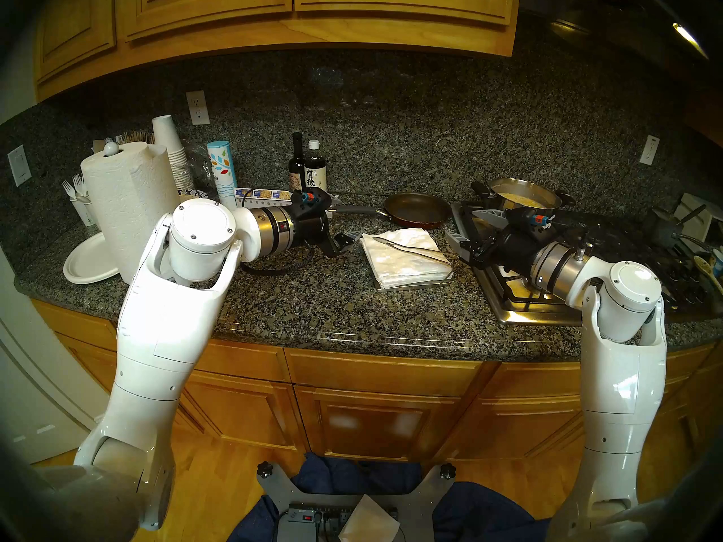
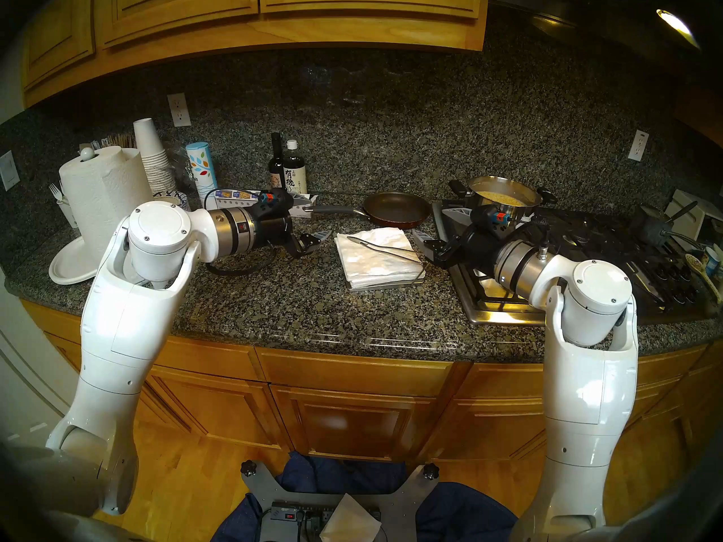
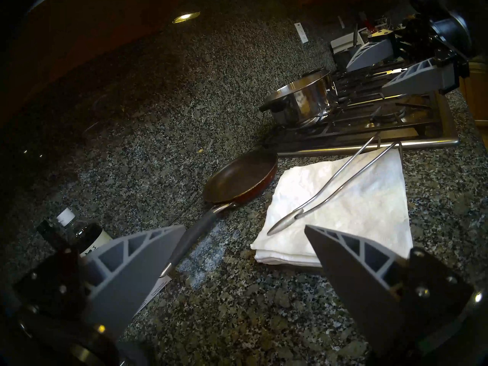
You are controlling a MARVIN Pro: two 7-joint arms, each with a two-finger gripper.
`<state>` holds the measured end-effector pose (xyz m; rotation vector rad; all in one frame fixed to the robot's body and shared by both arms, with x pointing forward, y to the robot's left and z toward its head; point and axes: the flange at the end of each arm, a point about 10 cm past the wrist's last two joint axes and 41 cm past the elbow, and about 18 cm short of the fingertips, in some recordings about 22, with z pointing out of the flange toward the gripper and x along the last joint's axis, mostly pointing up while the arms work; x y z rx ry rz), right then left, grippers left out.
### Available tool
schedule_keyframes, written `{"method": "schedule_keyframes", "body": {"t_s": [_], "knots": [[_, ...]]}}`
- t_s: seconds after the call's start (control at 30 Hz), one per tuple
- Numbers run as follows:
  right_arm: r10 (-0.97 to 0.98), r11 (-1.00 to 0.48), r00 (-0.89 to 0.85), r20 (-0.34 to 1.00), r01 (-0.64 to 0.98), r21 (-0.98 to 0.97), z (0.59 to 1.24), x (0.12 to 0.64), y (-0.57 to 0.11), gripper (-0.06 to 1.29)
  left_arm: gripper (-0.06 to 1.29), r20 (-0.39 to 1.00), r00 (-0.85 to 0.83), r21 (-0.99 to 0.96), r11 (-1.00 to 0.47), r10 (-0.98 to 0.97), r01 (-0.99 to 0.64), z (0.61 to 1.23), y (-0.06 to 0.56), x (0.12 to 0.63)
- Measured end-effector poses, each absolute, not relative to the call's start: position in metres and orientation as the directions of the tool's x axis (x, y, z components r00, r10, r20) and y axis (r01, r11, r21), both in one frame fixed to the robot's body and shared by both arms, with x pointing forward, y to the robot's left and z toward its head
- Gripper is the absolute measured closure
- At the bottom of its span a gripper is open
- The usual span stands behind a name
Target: Take napkin out of napkin holder
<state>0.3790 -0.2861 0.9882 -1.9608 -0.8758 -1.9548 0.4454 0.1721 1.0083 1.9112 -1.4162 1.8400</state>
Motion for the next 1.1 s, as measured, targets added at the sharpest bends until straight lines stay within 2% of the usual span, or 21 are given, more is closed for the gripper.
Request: {"method": "schedule_keyframes", "body": {"t_s": [0.63, 1.1], "knots": [[0.193, -0.699, -0.058, 0.980, 0.692, 0.178, 0.984, 0.417, -0.244, 0.01, 0.00, 0.824, -0.223, -0.508, -0.504, -0.520, -0.699, 1.015, 0.166, 0.442], [0.267, -0.638, 0.042, 0.963, 0.756, 0.144, 0.984, 0.442, -0.227, 0.02, 0.00, 0.817, -0.223, -0.516, -0.500, -0.532, -0.696, 1.015, 0.173, 0.441]]}}
